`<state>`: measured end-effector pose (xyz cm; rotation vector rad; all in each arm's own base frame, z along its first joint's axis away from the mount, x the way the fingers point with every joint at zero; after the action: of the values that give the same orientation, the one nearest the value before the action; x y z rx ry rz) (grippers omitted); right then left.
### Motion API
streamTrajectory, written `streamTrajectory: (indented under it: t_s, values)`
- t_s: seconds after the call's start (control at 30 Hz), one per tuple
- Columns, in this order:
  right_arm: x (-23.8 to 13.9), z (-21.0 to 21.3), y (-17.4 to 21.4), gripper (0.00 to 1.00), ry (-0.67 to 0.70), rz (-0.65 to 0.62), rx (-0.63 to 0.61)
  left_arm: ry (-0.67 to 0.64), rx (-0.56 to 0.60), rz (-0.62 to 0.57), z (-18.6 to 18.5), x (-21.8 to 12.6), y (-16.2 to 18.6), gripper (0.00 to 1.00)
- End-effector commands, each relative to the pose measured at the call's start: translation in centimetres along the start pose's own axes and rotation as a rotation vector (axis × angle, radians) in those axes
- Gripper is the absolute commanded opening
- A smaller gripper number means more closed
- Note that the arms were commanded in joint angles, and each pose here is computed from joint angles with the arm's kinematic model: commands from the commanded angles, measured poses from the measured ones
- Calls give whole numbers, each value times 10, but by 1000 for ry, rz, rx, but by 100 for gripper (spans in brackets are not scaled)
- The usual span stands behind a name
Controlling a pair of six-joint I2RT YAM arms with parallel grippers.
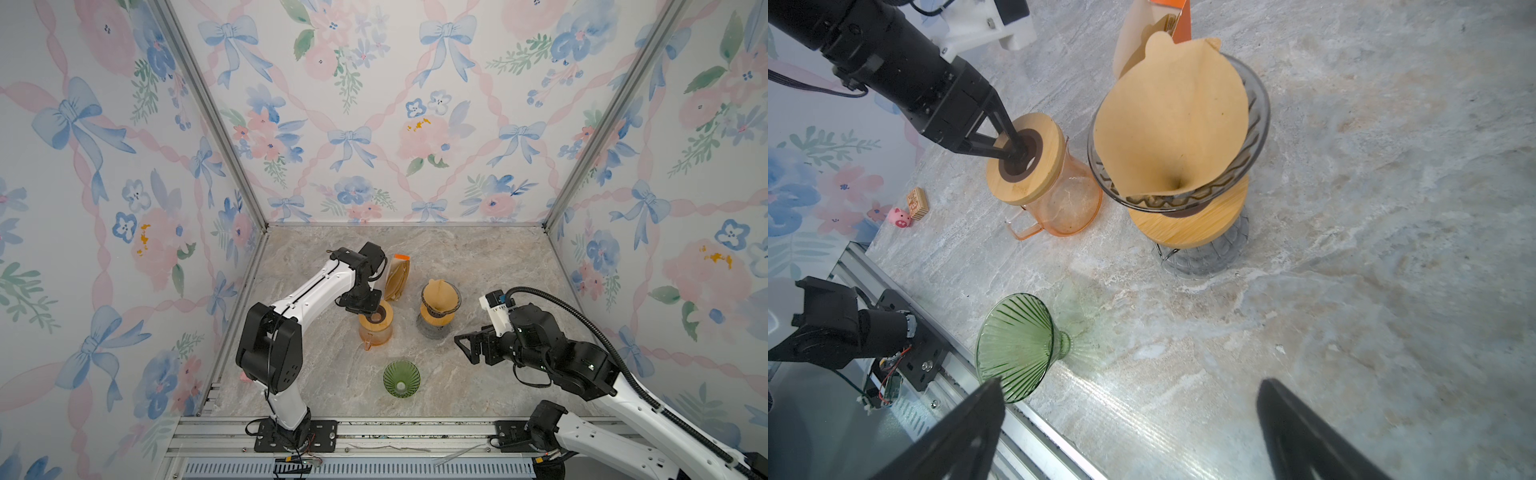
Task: Place the coffee filter in the dripper
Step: 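Lower the wooden ring onto the orange pitcher's mouth with the left gripper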
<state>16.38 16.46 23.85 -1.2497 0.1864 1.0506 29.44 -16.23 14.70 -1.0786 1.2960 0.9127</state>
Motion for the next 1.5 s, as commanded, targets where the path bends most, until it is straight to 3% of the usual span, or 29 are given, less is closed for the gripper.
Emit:
streamTrajectory:
  t_s: [0.0, 0.63, 1.47]
  values:
    - [-3, 1, -3, 96, -14, -13, 9, -24, 1, -3, 1, -3, -4, 33]
    - [-4, 19, -9, 96, -130, -38, -6, -17, 6, 16, -2, 3, -4, 34]
    - [-2, 16, -6, 96, -115, -29, -2, -30, 11, 39, -1, 11, -2, 38]
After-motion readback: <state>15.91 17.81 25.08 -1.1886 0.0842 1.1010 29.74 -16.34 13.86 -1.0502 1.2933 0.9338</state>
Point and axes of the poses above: each gripper's point midway between its finger pads, its own x axis out along the fingers, its own z axis along the line the jaws close on, y = z × x, the point moved 3 cm from there along -x, back along the fingers, and after that the axes turned 2 degrees about x, right-handed, at the moved point
